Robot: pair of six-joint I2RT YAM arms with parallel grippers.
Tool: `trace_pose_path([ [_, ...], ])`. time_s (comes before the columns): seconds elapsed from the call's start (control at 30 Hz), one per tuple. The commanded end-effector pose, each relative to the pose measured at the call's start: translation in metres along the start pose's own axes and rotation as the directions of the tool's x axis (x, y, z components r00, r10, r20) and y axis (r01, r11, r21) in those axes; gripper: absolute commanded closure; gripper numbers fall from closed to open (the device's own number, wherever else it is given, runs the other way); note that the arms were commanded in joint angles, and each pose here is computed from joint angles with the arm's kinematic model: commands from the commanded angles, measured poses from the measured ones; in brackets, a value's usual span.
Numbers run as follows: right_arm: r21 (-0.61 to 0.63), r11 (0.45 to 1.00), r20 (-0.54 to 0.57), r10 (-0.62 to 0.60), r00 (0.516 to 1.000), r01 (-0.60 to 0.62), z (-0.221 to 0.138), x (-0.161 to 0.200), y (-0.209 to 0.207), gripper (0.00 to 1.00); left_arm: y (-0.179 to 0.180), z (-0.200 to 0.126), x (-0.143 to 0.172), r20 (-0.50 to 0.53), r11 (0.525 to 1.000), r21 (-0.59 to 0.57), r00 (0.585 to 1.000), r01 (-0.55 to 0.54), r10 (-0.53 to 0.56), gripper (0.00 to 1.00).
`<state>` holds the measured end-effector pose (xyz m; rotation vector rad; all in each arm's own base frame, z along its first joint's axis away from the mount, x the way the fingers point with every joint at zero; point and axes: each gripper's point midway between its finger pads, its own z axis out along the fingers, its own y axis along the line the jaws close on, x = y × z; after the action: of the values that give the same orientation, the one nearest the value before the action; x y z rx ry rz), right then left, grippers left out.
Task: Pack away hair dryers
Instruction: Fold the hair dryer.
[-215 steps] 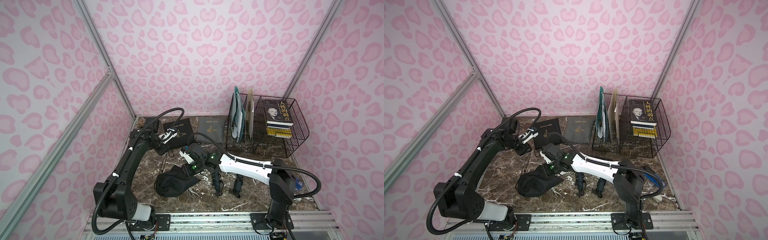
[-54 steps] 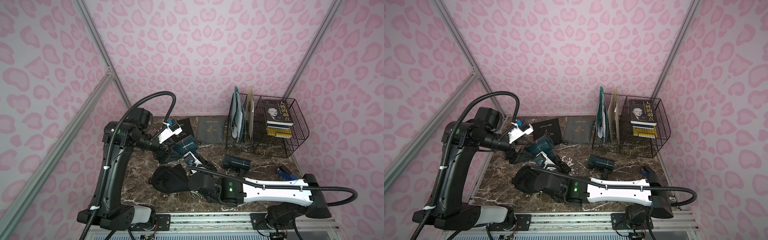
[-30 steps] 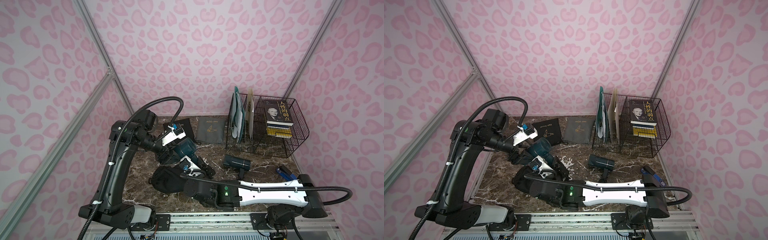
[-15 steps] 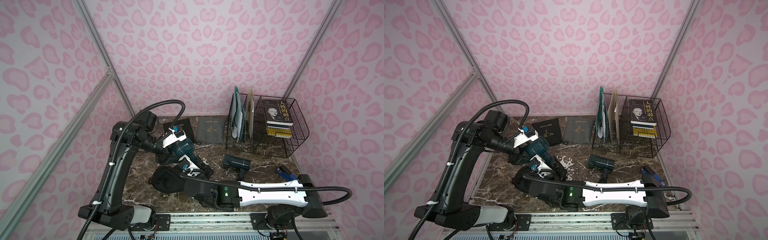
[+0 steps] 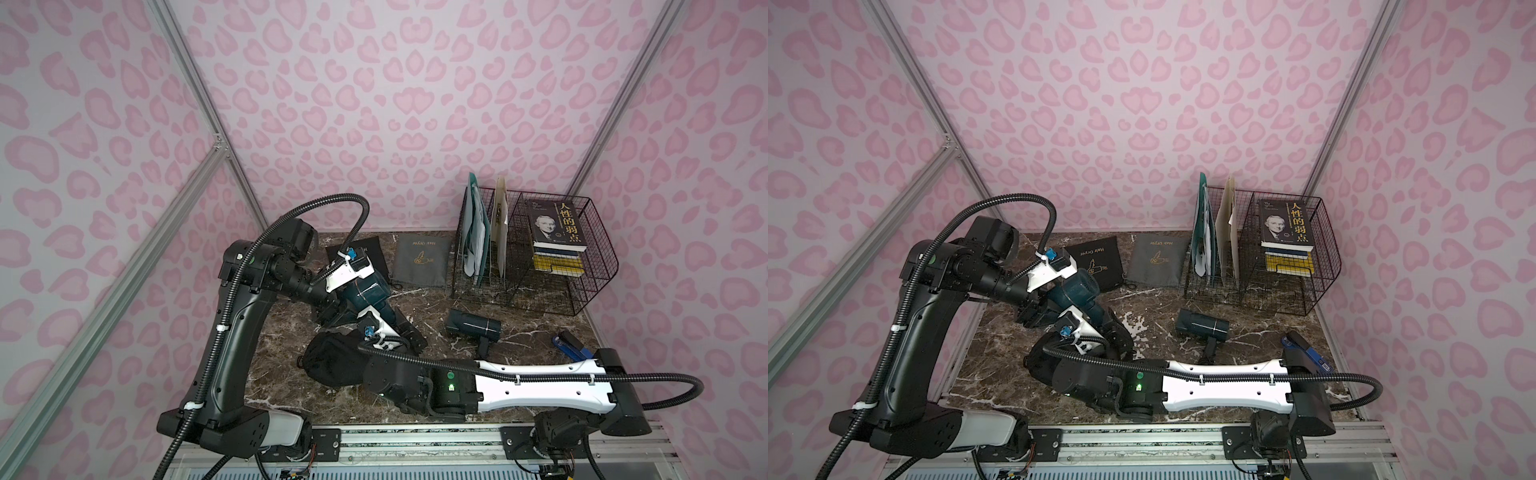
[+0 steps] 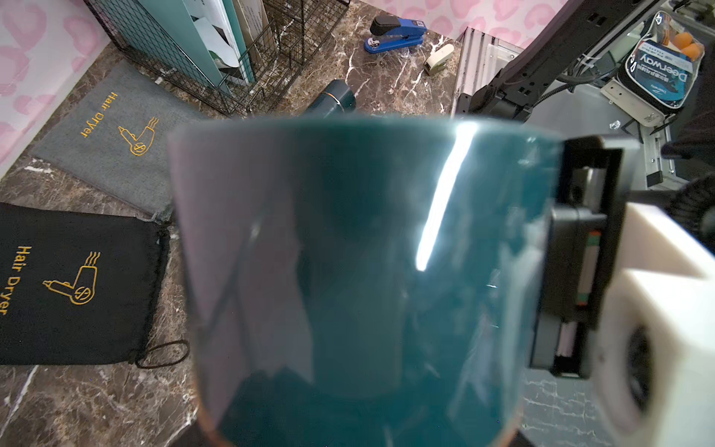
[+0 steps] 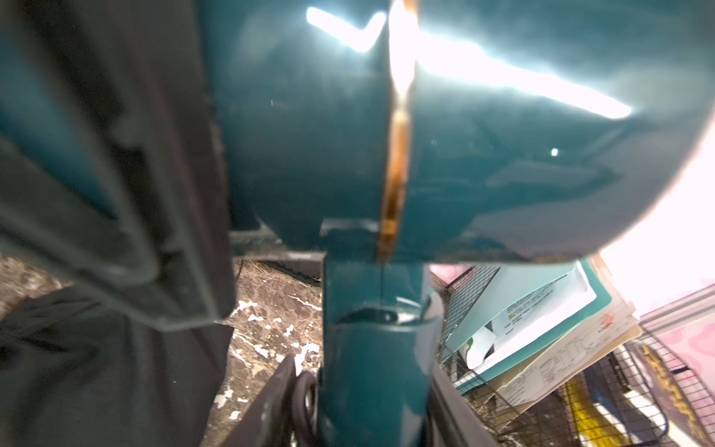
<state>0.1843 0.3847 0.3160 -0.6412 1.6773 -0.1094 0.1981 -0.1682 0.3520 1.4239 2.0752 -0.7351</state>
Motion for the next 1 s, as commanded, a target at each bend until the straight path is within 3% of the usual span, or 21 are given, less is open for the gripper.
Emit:
trace_pose_path([
  [0.0,-0.075,0.996,-0.051,0.034,0.998,-0.038,-0.002,0.011,0.006,0.42,-0.031,-0.007,0.020,-0.095,0.985,0.094,0.986,0.147,-0.138,0.98],
  [0.23,-0.234,0.961,-0.122,0.119,0.985,-0.145,-0.018,0.015,0.004,0.34,-0.028,-0.009,0.013,-0.071,0.985,0.087,0.988,0.146,-0.140,0.98],
  [0.33,-0.332,0.916,-0.121,0.193,0.974,-0.223,-0.034,0.002,-0.004,0.34,-0.030,-0.011,0.010,-0.050,0.986,0.088,0.989,0.140,-0.136,0.98],
  [0.4,-0.435,0.850,-0.145,0.258,0.955,-0.296,-0.045,-0.008,-0.011,0.36,-0.033,-0.012,0.006,-0.029,0.986,0.097,0.990,0.137,-0.135,0.98],
  [0.5,-0.583,0.709,-0.206,0.343,0.917,-0.396,-0.054,-0.014,-0.026,0.38,-0.040,-0.014,0.000,0.013,0.983,0.125,0.990,0.135,-0.138,0.98],
  [0.67,-0.714,0.525,-0.226,0.455,0.861,-0.464,-0.057,-0.022,-0.074,0.44,-0.053,-0.019,-0.007,0.076,0.980,0.167,0.989,0.109,-0.123,0.98],
  [0.8,-0.777,0.428,-0.255,0.455,0.853,-0.461,-0.059,-0.021,-0.086,0.45,-0.060,-0.021,-0.012,0.108,0.977,0.191,0.987,0.094,-0.117,0.98],
  [0.97,-0.809,0.397,-0.269,0.407,0.873,-0.434,-0.060,-0.016,-0.075,0.44,-0.066,-0.023,-0.015,0.121,0.969,0.228,0.985,0.095,-0.125,0.98],
])
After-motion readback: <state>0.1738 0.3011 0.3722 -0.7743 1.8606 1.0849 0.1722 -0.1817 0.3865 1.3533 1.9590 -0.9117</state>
